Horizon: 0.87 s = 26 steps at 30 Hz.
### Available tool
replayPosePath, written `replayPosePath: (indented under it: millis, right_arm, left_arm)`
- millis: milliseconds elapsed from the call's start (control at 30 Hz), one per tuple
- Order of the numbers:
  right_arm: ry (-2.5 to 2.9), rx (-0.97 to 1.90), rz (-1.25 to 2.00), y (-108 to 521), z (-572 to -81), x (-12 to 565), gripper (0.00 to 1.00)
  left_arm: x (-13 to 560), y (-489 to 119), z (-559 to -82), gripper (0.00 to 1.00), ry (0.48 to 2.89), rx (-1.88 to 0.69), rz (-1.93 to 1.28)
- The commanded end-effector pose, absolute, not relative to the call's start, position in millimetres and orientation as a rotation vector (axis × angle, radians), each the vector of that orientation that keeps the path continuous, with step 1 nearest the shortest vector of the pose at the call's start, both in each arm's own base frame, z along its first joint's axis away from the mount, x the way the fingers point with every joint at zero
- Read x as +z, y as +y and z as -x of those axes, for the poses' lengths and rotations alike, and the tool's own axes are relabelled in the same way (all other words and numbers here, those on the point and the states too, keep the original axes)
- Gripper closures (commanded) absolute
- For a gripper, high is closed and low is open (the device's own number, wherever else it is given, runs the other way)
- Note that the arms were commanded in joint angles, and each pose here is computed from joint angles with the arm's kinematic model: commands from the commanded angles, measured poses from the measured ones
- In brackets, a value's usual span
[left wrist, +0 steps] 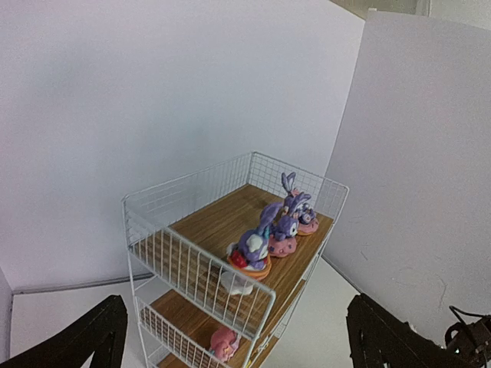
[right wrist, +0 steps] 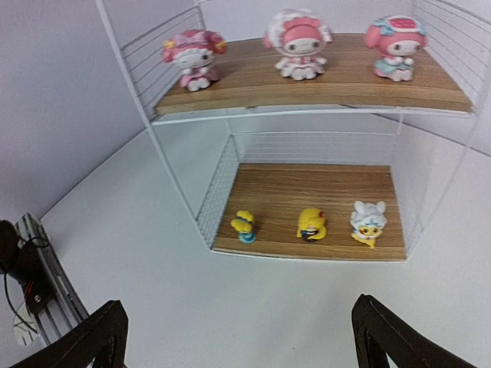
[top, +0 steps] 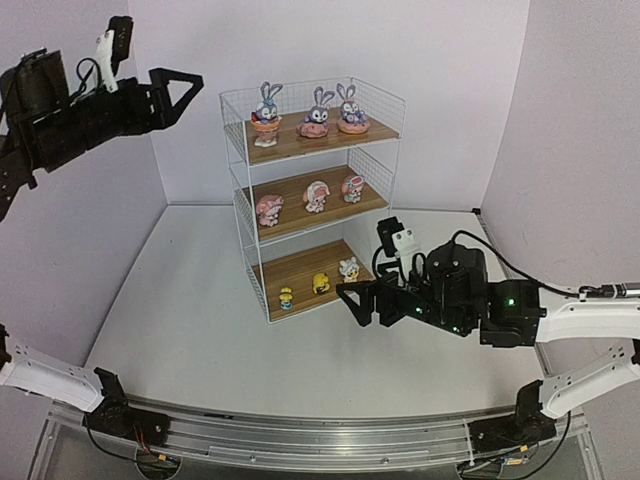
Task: Place and organize the plastic toys onto the shelf
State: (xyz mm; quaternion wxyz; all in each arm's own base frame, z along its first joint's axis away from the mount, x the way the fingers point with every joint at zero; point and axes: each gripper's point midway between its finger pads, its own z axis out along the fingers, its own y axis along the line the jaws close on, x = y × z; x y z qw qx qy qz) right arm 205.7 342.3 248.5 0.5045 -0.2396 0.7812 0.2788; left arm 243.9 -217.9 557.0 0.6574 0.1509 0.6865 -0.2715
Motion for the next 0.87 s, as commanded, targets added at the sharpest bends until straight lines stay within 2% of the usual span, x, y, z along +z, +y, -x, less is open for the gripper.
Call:
replayPosePath:
  millis: [0,200,333,433,533,833]
  right_arm:
    - [2.01,0.462,0.178,264.9,-256.5,246.4,0.02]
    - [2.073,0.312,-0.198,161.3,-289.9,211.4,0.02]
    - [2.05,0.166,-0.35,105.0,-291.2,195.7,0.02]
    - [2.032,0.085,-0.395,84.6,-282.7,187.2,0.02]
    - [2.042,0.082,-0.395,81.0,-277.2,183.4,0.02]
    - [2.04,0.1,-0.421,76.2,-270.3,177.5,0.02]
  left_arm:
    - [482.2,-157.3,-248.0,0.0,1.713,-0.56,0.06]
    - [284.8,-113.6,-239.5,0.0,2.037,-0.356,0.449]
    - [196.1,-94.2,-233.9,0.0,2.169,-0.167,0.608]
    - [178.5,-83.2,-236.5,0.0,2.172,-0.158,0.673]
    - [171.8,-79.4,-247.8,0.0,2.174,-0.238,0.68]
    - [148.5,-69.6,-260.3,0.0,2.229,-0.228,0.733]
